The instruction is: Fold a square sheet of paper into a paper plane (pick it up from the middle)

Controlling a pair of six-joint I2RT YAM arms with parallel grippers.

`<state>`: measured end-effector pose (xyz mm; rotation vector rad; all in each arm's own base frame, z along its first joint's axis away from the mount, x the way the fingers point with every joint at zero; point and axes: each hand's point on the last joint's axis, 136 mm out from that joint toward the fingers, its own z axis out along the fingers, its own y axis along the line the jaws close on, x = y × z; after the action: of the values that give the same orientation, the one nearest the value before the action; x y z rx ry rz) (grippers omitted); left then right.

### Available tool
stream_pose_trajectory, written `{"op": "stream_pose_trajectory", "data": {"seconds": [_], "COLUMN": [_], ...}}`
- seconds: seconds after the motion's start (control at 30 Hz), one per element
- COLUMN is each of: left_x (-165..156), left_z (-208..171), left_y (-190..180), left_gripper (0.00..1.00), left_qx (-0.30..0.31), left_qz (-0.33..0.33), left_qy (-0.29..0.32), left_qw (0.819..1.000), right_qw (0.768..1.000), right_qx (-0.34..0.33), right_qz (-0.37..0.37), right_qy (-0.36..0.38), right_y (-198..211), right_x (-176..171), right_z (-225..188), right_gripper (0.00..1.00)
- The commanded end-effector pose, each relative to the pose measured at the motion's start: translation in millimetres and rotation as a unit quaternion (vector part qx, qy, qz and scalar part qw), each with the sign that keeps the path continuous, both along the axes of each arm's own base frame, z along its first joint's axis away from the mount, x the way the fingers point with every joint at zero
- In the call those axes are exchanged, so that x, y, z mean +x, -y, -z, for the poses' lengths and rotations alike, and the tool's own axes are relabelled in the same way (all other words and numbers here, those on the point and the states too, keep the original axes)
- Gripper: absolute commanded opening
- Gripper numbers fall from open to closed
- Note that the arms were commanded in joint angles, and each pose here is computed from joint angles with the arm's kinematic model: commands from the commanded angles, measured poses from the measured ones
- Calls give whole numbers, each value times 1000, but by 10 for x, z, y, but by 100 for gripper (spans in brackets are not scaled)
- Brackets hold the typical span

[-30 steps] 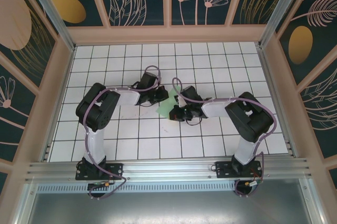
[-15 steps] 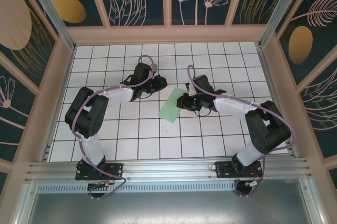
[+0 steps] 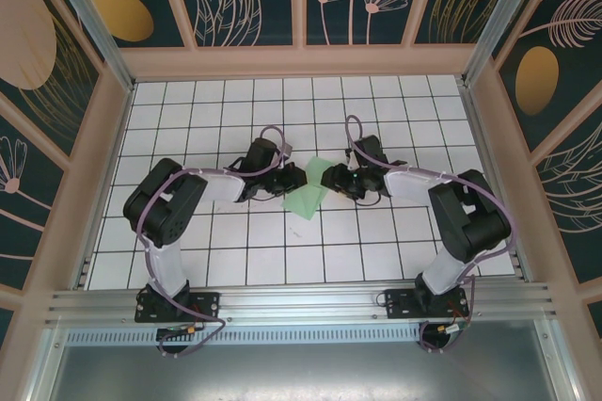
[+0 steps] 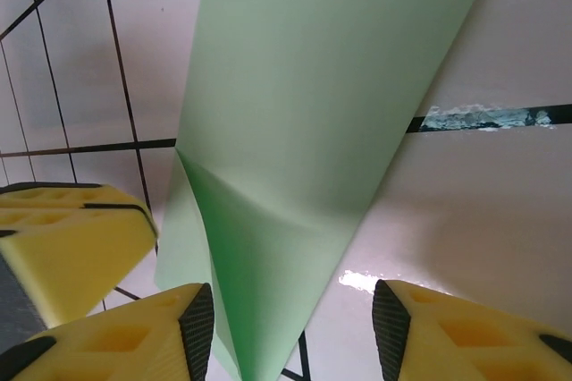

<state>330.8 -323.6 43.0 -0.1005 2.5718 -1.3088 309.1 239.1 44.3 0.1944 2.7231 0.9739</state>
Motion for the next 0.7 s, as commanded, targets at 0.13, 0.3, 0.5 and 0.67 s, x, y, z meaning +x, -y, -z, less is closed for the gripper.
{"op": "stream_pose_trajectory", "data": {"seconds": [0.13,0.3,0.5,0.67], "left_x": [-1,-30,-64,-77], "left_z": [190,286,329,324], "left_y": [22,1,-12,-10], "left_gripper": [12,11,11,11], "left_qx": [20,38,45,45], "left_qz": [1,2,3,3], "left_qy": [-17,-25,-28,-26], "left_qw": [1000,999,999,999], "right_qw": [1000,999,999,999], "right_qx": [22,17,20,20], "right_qz": [-18,-24,-32,-32], "right_qy": [-9,-15,-4,-6], "right_y": [-141,-197,-310,-356], "right_x": [-37,-39,-2,32], "right_z": [76,151,132,130], "right_gripper": [56,57,51,43]}}
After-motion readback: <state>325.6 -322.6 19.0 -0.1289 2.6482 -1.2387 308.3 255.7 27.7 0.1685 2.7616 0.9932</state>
